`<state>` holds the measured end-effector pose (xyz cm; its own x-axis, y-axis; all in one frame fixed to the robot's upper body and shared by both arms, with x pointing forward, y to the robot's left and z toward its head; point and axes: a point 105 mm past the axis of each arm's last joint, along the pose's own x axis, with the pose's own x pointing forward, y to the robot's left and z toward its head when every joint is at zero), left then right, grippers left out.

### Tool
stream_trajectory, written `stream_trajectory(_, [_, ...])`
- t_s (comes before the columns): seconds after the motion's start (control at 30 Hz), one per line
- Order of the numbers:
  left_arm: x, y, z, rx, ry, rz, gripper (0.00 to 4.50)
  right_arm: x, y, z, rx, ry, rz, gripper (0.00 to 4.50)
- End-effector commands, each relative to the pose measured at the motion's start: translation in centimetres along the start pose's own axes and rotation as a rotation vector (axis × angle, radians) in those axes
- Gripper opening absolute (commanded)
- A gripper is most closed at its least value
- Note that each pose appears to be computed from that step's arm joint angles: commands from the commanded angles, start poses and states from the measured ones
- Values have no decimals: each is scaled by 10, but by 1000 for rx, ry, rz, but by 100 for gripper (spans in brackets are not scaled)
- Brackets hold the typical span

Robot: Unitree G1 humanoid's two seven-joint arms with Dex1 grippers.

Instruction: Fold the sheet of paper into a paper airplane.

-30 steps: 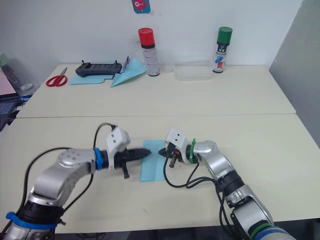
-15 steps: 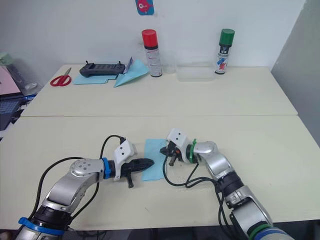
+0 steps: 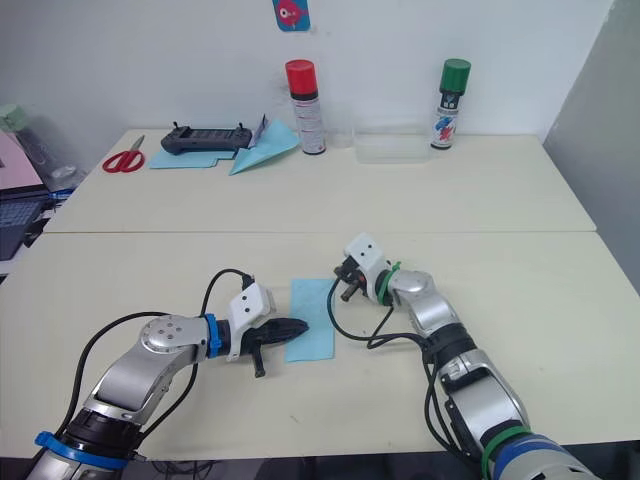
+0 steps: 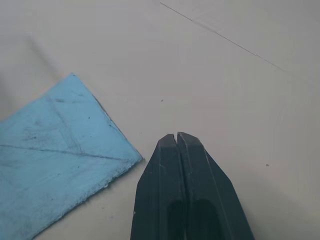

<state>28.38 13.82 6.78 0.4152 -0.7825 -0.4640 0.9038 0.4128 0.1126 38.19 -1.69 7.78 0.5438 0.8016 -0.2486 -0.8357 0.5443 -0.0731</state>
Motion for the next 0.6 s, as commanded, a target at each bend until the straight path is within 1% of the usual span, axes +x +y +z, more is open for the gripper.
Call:
stream_trajectory(0.03, [3, -8, -24, -60, 92, -38, 0, -11, 11, 28, 1, -134, 106, 3])
stream_trajectory(0.1, [3, -9, -24, -58, 93, -42, 0, -15, 18, 33, -23, -148, 159, 3])
stream_trajectory(0.17, [3, -10, -24, -47, 95, -49, 0, -18, 29, 30, -38, -134, 218, 3])
stream_trajectory(0.23, [3, -11, -24, -44, 99, -53, 0, -18, 39, 22, -5, -105, 265, 3])
stream_trajectory(0.37, [3, -11, -24, -45, 101, -55, 0, -15, 47, 10, 9, -65, 267, 3])
stream_trajectory(0.5, [2, -13, -23, -46, 104, -63, 0, -13, 50, -12, -32, 51, 263, 3])
stream_trajectory(0.6, [3, -13, -24, -47, 107, -65, 0, -24, 67, -26, -44, 107, 375, 3])
